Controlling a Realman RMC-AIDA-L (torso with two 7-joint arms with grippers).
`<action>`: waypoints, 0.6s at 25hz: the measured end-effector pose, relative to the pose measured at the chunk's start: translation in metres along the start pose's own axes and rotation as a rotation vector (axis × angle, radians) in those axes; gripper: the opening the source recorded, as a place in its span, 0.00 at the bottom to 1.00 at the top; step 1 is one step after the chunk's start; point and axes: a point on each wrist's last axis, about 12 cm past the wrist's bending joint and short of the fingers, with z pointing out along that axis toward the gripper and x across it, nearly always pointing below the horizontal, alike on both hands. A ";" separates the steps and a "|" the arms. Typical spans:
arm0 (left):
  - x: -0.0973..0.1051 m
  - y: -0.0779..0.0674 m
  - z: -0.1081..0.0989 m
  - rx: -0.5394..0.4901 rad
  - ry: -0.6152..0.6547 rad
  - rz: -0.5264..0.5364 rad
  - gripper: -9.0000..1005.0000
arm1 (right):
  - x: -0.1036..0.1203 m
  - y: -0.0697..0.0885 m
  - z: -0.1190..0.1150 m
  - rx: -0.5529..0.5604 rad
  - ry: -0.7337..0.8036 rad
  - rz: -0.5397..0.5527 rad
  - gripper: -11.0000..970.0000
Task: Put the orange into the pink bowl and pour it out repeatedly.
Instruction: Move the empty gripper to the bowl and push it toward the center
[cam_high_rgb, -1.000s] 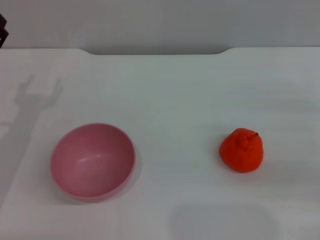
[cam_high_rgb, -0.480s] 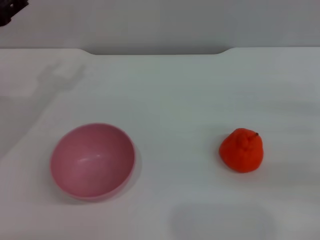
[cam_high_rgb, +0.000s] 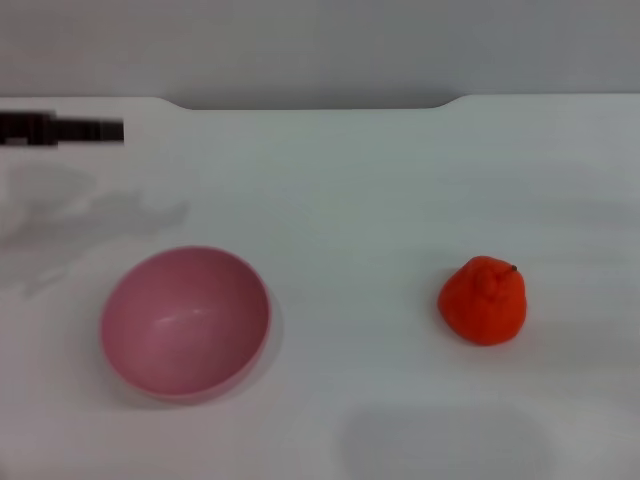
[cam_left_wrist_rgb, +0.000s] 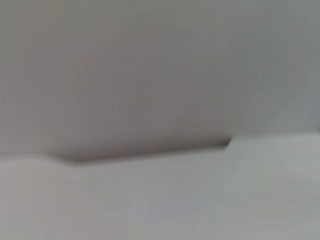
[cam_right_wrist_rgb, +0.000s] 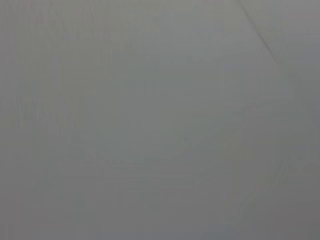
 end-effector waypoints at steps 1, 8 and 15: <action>0.000 0.000 0.000 0.000 0.000 0.000 0.80 | 0.000 0.000 0.000 -0.002 0.000 0.000 0.59; 0.013 -0.019 -0.003 -0.051 0.242 0.013 0.80 | 0.001 0.002 0.001 -0.007 0.002 0.000 0.59; 0.031 -0.023 0.007 -0.095 0.329 0.002 0.80 | 0.001 0.005 0.004 -0.021 -0.001 0.004 0.59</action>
